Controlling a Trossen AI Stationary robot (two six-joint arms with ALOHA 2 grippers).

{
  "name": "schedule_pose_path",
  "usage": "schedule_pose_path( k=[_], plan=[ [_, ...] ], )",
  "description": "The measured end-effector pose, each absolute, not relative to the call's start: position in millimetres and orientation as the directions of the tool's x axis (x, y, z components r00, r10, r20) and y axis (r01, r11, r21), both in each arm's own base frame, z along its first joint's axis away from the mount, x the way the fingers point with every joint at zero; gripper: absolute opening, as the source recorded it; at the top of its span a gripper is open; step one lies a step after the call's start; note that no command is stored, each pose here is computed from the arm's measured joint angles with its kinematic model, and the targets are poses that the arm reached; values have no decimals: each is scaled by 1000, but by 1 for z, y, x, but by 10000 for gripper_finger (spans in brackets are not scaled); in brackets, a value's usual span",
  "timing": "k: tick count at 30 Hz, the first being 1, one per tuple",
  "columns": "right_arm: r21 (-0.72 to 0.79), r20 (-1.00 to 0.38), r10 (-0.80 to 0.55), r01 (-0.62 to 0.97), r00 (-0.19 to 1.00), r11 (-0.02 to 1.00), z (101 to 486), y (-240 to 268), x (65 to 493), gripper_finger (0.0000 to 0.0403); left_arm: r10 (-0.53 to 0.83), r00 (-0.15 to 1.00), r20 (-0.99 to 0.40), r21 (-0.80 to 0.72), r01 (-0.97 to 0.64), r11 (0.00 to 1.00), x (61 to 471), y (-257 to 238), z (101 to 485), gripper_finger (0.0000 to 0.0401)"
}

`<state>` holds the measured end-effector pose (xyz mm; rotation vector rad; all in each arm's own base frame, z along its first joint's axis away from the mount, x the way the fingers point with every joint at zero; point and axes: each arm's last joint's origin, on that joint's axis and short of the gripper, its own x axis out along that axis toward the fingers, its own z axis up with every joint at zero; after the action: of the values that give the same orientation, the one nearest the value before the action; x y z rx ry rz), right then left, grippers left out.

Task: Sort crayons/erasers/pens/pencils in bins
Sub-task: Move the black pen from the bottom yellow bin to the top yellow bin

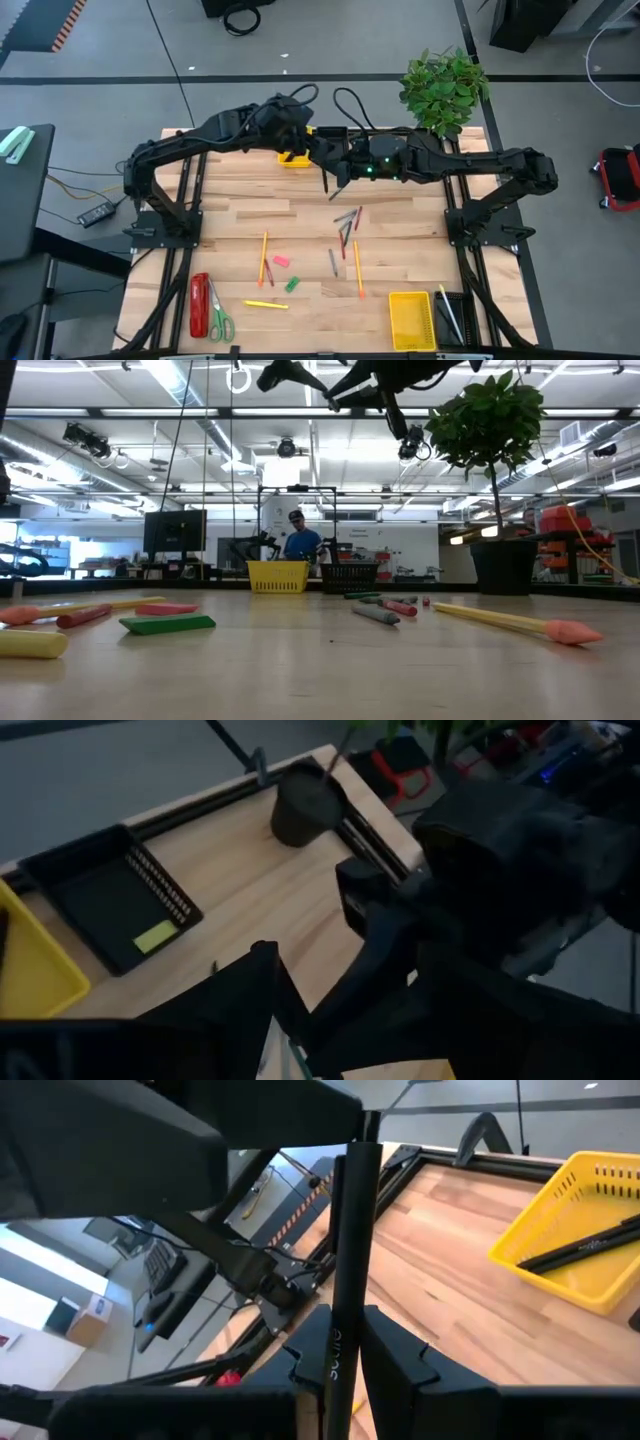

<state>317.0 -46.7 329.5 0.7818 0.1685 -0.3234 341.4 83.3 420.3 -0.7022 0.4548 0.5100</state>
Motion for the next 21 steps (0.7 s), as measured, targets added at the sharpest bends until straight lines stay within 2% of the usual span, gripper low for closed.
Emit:
schedule_pose_path(
  k=[8,14,21],
  plan=[
    [658,-275,-225,354,935,665,329,-50,316,52,323,767,-555,-474,-610,635,338,84,421,247],
    [649,-283,-233,365,930,667,330,-55,314,52,333,806,-489,-523,-577,628,326,81,438,245],
    [643,-282,-257,381,924,665,330,-63,313,52,374,727,-576,-433,-660,614,321,82,428,245]
  ],
)
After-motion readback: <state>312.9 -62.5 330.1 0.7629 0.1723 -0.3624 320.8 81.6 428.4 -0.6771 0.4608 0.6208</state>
